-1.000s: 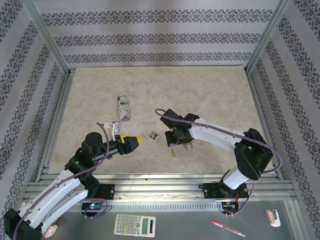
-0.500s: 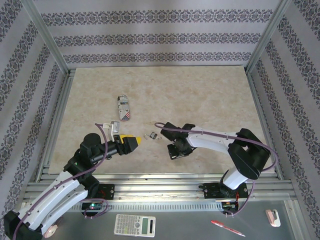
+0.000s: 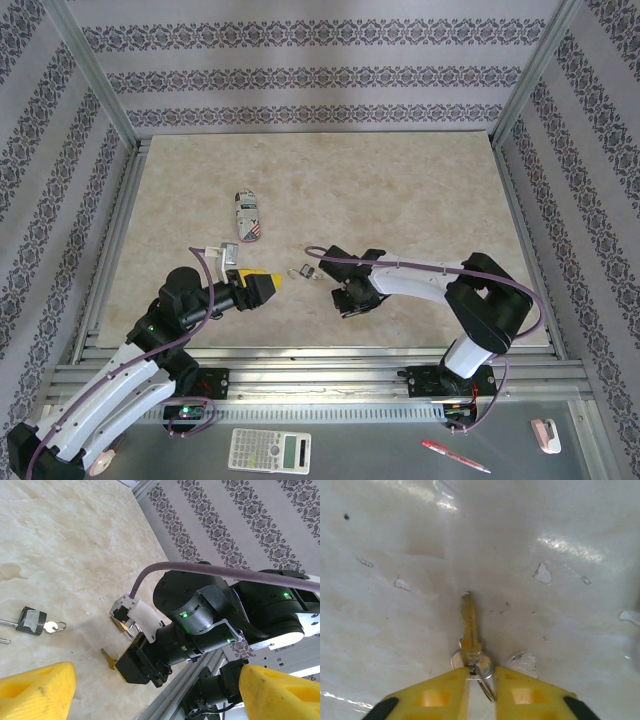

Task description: Unlock with the key

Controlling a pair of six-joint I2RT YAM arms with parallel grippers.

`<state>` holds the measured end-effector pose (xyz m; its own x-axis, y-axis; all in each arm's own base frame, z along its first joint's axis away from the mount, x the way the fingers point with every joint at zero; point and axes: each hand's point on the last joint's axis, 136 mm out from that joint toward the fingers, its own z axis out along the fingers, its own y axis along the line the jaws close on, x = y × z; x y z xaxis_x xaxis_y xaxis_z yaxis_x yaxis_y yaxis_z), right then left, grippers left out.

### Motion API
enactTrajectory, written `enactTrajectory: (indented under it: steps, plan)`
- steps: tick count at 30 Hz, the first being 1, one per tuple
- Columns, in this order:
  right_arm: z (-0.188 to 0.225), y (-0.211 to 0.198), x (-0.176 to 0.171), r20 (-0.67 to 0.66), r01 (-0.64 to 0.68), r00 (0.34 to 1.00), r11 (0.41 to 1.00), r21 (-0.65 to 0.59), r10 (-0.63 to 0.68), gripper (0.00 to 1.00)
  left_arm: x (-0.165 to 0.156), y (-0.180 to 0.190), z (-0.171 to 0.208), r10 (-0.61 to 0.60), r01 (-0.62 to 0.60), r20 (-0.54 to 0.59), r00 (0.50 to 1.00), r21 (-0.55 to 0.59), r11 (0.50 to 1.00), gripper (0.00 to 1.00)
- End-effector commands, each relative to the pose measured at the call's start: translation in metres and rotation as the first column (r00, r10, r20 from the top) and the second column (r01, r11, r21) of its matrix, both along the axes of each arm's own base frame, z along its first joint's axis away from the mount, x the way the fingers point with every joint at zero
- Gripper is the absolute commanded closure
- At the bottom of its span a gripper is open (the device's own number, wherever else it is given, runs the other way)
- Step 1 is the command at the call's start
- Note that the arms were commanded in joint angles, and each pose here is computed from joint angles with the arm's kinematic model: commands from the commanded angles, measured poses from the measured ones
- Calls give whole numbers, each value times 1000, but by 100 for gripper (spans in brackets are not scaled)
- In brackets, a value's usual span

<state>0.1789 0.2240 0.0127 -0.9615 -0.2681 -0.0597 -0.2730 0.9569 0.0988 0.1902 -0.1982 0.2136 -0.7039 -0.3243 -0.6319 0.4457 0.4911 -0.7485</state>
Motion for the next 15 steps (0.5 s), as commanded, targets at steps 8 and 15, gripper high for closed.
enactTrajectory:
  steps: [8, 15]
  plan:
    - [45, -3, 13, 87, -27, 996, 999, 25, 24, 100, 1, -3, 0, 4, -4, -7, 1000, -41, 999, 16]
    - [113, 6, 30, 214, -80, 976, 988, 134, 50, 100, 13, -16, 12, 1, -25, -118, 993, -202, 979, 16]
